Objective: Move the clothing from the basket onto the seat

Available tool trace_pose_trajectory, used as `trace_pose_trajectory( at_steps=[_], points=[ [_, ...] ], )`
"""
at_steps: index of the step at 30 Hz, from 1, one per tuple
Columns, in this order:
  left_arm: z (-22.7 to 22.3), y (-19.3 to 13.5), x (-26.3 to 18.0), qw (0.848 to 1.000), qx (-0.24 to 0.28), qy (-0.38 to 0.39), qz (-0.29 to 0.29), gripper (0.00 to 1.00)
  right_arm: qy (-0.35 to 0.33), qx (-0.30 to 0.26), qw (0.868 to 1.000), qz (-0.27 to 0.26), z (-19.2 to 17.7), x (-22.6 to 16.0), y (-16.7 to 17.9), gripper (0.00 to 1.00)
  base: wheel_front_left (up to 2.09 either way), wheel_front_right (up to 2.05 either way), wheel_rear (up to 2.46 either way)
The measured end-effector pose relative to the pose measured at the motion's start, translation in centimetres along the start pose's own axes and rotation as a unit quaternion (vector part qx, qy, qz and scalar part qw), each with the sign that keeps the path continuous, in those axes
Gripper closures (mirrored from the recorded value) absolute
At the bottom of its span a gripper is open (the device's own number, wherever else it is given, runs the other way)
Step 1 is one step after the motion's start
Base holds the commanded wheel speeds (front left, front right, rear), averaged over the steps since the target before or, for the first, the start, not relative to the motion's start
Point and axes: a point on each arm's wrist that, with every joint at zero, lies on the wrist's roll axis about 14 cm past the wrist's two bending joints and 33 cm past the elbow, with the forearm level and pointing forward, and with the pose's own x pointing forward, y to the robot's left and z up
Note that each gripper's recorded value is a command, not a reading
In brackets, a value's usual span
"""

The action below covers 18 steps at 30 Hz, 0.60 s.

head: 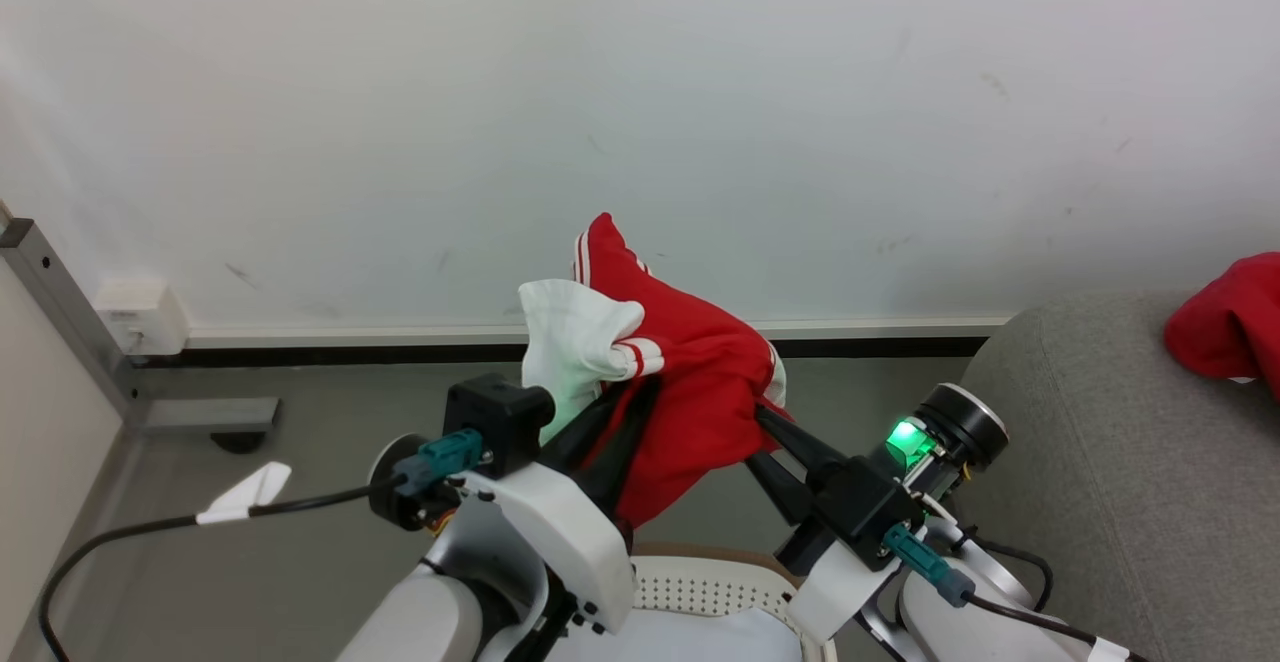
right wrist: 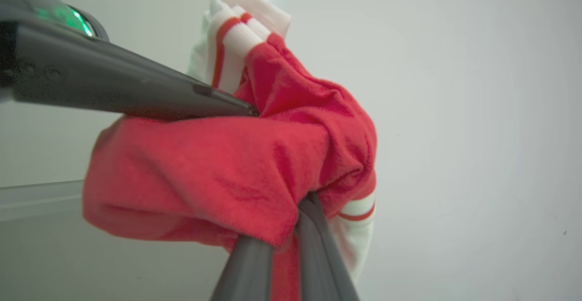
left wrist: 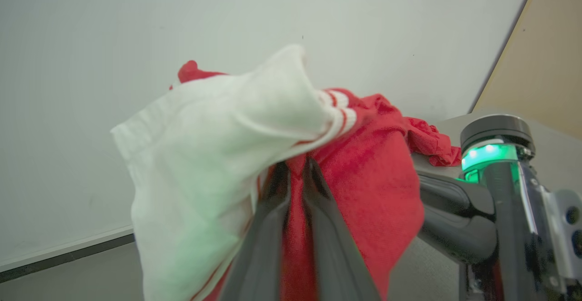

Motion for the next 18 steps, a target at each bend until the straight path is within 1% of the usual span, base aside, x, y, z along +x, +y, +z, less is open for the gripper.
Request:
trace_pose_trajectory(
  at_steps=[1,2,3,8,18],
  points=[
    [-0.1,0.1,0.0,1.0,0.0,0.001,0.001,0.73,0.004,0.002,1.0,-0.001,-0.3,-0.2,0.0,1.0,0.0,0.0,0.0],
    [-0.2,0.1,0.0,1.0,0.0,0.002,0.001,0.12,0.008,0.003,1.0,-0.002,-0.5,-0.3,0.0,1.0,0.0,0.0,0.0],
    [-0.3,0.1,0.0,1.0,0.001,0.003,0.001,0.0,0.01,0.007,1.0,-0.006,-0.7,-0.4,-0.2,1.0,0.0,0.0,0.0],
    [-0.8,-0.2,0.0,1.0,-0.008,0.005,0.0,0.0,0.017,0.029,0.999,-0.033,-1.3,-1.2,-1.8,1.0,0.0,0.0,0.0],
    [-2.5,-2.3,0.7,0.999,-0.029,0.013,-0.033,0.0,0.018,0.026,0.992,-0.124,-1.3,-4.4,-8.4,1.0,0.0,0.0,0.0]
  ],
)
